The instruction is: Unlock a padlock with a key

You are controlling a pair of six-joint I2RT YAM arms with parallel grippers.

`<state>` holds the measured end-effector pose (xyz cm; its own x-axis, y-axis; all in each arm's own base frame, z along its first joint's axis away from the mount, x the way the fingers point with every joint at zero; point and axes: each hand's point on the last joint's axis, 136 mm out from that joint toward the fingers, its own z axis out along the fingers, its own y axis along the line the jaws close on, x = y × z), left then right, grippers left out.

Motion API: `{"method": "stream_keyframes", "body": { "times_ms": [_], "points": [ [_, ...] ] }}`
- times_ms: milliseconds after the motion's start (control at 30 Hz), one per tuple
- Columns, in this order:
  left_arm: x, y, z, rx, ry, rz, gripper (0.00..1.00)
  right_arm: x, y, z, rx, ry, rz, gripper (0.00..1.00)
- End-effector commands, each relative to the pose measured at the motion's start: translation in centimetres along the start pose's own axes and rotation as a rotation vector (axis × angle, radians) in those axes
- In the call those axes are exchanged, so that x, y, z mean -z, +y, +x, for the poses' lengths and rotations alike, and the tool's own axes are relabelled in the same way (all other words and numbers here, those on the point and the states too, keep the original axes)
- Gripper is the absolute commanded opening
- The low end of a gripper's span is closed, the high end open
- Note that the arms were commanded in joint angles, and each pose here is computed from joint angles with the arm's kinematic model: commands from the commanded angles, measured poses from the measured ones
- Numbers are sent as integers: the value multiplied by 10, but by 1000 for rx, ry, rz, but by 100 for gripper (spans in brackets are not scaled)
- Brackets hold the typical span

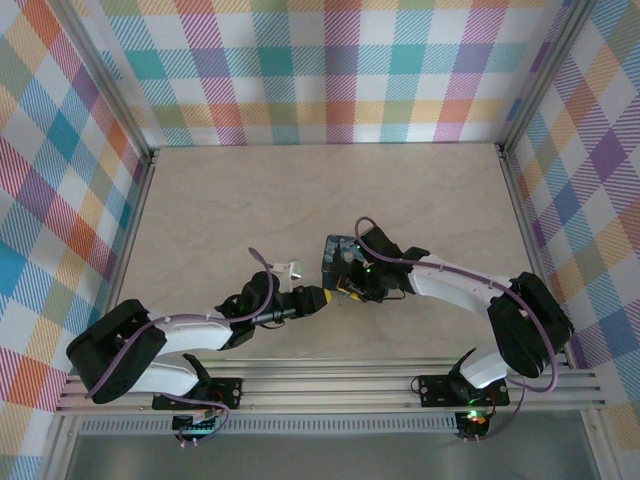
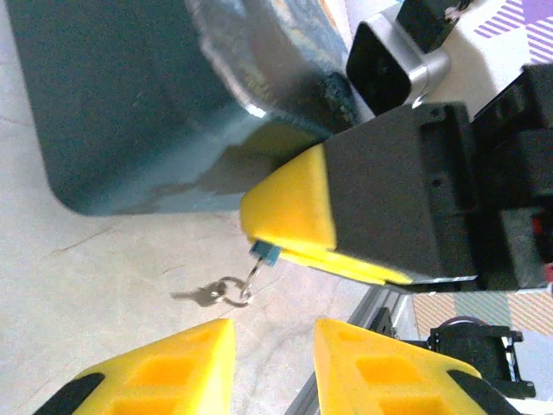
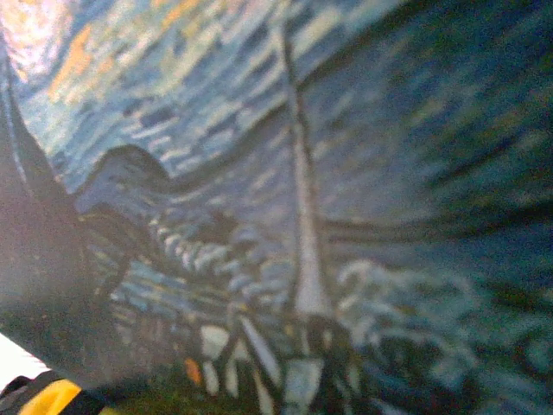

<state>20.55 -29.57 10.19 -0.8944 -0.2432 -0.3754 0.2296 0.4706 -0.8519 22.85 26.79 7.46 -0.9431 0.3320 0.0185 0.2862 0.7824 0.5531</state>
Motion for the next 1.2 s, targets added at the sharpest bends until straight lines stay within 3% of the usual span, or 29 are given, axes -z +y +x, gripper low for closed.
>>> {"method": "stream_keyframes", "body": {
  "times_ms": [0, 333, 600, 1167],
  "points": [
    [4, -11, -8, -2, -35, 46, 32, 0, -1, 4, -49, 31, -21, 0],
    [-12, -20, -7, 16, 3, 94, 36, -5, 13, 5, -63, 67, -79, 0],
    [-16, -28, -18, -3, -32, 106, 35, 2, 21, 4, -56, 80, -102, 0],
    [-23, -14, -20, -18, -56, 36, 35, 12, 18, 13, -64, 104, -122, 0]
  ]
}}
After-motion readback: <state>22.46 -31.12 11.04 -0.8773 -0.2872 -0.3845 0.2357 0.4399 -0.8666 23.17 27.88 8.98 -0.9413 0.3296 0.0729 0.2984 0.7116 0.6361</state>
